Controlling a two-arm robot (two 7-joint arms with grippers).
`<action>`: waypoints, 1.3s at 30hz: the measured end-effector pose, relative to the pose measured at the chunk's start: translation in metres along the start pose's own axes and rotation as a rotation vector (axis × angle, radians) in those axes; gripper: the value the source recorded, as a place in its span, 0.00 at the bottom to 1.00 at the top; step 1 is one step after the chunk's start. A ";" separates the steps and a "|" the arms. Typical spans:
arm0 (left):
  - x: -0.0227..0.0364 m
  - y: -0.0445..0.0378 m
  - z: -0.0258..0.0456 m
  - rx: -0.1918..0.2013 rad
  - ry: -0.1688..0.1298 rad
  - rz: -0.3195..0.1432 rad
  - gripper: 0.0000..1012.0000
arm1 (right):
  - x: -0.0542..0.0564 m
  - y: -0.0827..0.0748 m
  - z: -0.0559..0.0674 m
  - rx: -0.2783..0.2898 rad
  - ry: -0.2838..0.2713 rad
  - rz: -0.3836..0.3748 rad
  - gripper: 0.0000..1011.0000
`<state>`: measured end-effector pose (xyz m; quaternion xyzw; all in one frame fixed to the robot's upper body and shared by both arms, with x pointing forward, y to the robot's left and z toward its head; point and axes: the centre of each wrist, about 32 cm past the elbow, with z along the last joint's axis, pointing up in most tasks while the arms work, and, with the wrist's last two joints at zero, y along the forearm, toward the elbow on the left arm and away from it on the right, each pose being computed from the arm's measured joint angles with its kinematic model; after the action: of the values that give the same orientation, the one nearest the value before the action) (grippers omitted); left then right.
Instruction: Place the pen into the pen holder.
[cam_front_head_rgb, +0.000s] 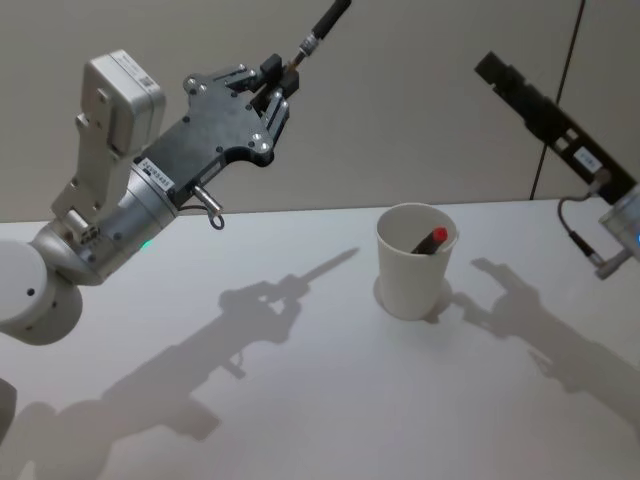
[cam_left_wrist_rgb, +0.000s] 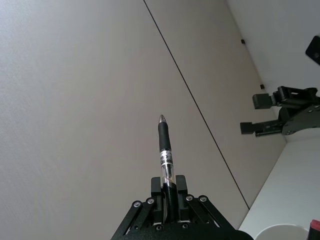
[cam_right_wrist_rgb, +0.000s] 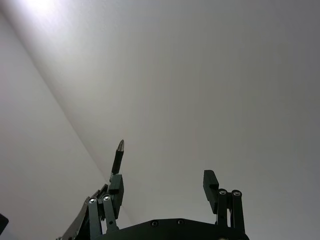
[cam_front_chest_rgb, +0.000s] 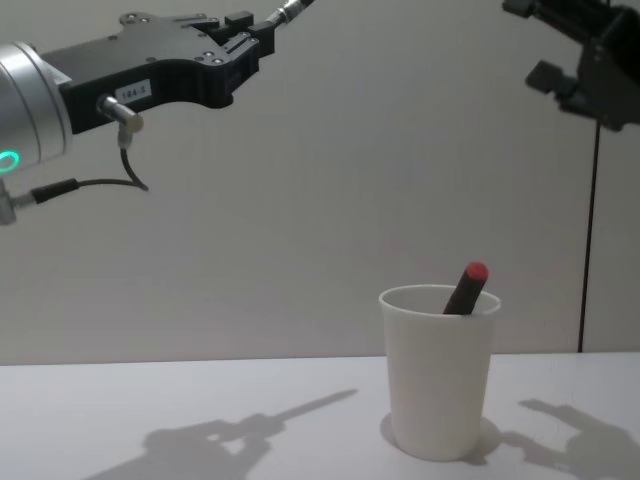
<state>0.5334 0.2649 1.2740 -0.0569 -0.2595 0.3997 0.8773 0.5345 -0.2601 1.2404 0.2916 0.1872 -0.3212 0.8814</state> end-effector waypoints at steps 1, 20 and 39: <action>0.0000 0.0000 0.0000 0.000 0.000 0.000 0.17 | 0.000 0.000 0.000 0.000 0.000 0.000 0.99; -0.0084 -0.0070 -0.0097 -0.002 0.046 -0.035 0.17 | -0.011 0.042 -0.047 -0.038 0.426 -0.026 0.99; -0.0078 -0.0075 -0.0127 0.005 0.064 -0.046 0.17 | -0.023 0.084 -0.073 -0.063 0.582 0.033 0.99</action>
<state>0.5405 0.2555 1.2623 -0.0613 -0.2316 0.3782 0.8942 0.5644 -0.1507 1.2306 0.3468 0.4371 -0.2038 0.8044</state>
